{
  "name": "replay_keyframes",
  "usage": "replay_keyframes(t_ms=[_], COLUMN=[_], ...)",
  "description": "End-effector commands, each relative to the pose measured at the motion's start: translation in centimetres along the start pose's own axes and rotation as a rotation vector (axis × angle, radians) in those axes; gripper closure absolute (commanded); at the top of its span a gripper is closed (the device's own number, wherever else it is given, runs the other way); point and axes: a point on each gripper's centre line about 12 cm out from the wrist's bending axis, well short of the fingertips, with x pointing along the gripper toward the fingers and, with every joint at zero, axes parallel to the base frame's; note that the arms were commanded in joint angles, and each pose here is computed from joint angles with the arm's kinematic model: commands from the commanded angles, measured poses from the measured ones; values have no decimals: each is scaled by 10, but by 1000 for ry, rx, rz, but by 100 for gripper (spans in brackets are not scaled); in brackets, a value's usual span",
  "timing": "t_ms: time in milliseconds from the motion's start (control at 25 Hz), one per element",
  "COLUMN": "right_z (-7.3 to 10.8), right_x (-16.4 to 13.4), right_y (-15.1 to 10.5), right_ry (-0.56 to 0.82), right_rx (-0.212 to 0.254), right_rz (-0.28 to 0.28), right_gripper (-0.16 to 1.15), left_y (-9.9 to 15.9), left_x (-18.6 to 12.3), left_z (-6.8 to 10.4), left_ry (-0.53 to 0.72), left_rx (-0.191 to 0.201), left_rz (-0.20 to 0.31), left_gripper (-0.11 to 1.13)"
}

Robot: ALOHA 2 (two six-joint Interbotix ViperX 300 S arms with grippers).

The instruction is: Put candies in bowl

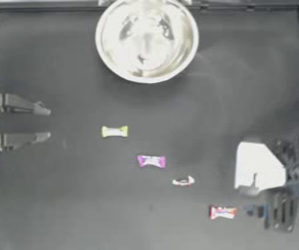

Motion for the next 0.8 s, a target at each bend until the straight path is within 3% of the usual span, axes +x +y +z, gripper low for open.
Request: replay_keyframes(t_ms=[40,240,400,800], right_z=[10,9,6,-5], right_x=[9,39,63,103], right_y=[20,36,41,33], right_ry=[-3,65,77,76], right_rx=[-28,-52,-57,-39], right_rz=[-12,-46,-43,-28], right_gripper=[2,2,2,2], left_y=[1,1,1,1], left_x=[1,1,2,2], left_z=[4,4,3,3], left_ry=[-12,-8,-7,-7], left_rx=[-8,-13,-13,-27], left_rz=[5,7,8,8], left_gripper=[20,20,20,20])
